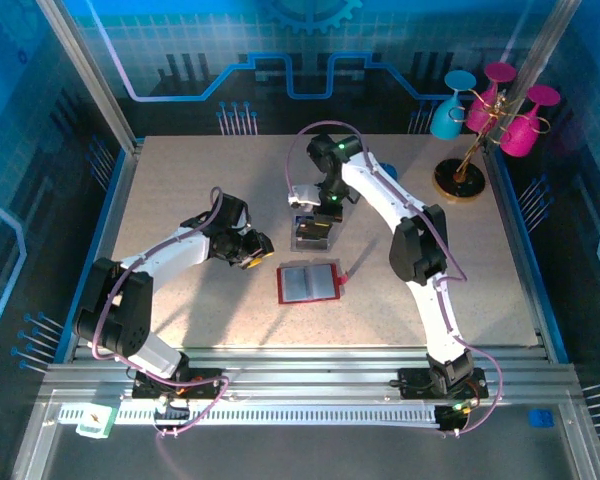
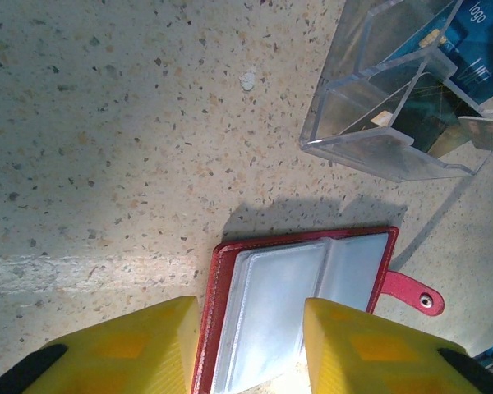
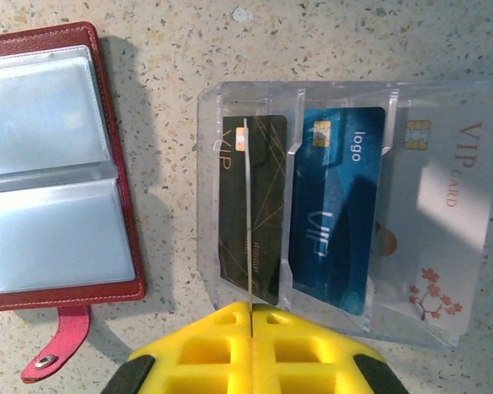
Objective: Take the credit cards out of the card holder
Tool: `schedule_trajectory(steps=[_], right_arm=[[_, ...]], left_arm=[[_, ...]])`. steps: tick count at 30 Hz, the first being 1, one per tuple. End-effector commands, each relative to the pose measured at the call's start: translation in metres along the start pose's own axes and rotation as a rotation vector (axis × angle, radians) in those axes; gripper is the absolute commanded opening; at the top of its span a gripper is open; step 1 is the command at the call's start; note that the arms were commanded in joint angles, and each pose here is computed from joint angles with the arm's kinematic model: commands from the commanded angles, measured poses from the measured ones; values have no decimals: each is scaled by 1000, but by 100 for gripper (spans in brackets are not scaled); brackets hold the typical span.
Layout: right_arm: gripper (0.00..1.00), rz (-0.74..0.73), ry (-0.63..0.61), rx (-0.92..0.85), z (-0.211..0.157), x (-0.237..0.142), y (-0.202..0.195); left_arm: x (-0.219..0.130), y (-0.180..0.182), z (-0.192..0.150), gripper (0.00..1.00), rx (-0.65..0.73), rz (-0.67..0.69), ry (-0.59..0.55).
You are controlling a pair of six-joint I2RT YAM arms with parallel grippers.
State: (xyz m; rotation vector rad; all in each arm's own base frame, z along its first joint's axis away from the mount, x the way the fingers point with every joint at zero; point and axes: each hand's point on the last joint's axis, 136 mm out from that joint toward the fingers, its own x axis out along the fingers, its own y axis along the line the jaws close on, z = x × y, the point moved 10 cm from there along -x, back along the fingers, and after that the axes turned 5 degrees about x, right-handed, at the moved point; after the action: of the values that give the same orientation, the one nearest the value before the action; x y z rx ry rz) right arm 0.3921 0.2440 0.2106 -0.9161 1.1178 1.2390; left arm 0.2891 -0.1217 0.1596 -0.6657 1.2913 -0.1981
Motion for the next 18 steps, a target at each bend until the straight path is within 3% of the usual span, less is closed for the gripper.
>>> schedule_trajectory(steps=[1,14,18], right_arm=[[0,51,15,-21,5,12,3],[0,116,33,1,7,39,3],[20,68,36,25,8,37,-1]], left_arm=[[-6,-1,-1,38,22,-29,2],[-5,0,-3,38,14,-32,6],[-5,0,-2,38,16,-32,6]])
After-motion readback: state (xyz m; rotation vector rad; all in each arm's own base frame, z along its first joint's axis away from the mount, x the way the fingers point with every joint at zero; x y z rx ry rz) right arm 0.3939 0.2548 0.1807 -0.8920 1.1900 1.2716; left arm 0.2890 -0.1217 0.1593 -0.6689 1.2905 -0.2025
